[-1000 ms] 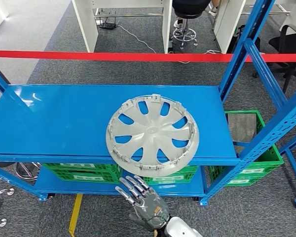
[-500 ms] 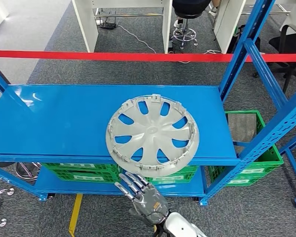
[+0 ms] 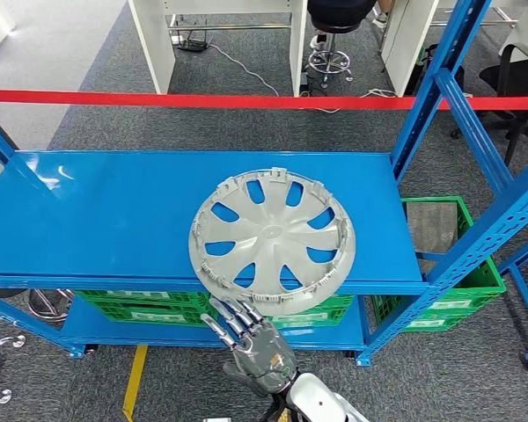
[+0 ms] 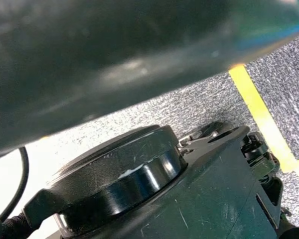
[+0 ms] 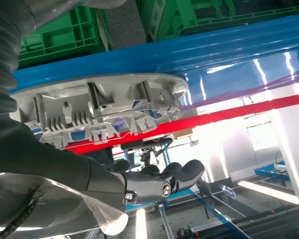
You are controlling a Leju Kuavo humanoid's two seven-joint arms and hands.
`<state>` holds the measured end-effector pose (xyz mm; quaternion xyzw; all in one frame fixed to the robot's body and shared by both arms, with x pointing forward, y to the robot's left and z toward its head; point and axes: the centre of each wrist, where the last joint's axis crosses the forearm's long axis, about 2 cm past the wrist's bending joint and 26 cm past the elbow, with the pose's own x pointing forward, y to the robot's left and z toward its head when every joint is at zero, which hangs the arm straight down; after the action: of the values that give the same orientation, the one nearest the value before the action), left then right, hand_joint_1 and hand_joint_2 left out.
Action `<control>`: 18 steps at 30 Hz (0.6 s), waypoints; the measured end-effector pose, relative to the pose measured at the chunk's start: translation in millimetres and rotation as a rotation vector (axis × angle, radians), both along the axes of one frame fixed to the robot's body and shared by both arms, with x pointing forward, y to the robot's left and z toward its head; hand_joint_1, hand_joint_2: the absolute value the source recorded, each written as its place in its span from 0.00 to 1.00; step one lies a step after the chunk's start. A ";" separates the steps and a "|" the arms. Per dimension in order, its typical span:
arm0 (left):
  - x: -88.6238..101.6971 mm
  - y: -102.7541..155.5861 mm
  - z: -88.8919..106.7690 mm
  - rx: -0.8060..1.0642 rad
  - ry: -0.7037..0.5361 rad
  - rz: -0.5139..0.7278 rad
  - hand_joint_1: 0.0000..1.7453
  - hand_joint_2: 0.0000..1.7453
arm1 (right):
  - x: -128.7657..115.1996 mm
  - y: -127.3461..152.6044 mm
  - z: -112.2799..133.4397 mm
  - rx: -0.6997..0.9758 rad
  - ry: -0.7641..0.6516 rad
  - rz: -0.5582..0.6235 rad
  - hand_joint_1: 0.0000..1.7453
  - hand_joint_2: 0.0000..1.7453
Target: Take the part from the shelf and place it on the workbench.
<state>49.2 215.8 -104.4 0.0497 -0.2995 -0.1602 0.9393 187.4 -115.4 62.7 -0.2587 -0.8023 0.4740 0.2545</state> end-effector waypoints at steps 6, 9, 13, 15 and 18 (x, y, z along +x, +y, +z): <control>0.2 -1.0 0.2 -0.001 -0.001 -0.012 0.00 0.00 | 1.8 1.3 -1.6 -0.039 -0.027 0.034 0.00 1.00; 0.3 -1.5 0.2 -0.002 0.000 -0.018 0.00 0.00 | 5.6 3.3 -2.9 -0.057 -0.030 0.039 0.00 1.00; 0.3 -1.7 0.3 -0.002 0.002 -0.019 0.00 0.00 | 8.7 4.1 -4.2 -0.063 -0.025 0.035 0.00 1.00; 0.3 -1.8 0.3 -0.002 0.003 -0.019 0.00 0.00 | 9.0 4.6 -4.7 -0.064 -0.022 0.033 0.00 1.00; 0.4 -1.8 0.3 -0.001 0.003 -0.019 0.00 0.00 | 9.2 5.1 -5.3 -0.065 -0.019 0.033 0.00 1.00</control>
<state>49.5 214.0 -104.1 0.0459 -0.2985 -0.1689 0.9382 196.7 -110.3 57.4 -0.2579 -0.7930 0.5016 0.2305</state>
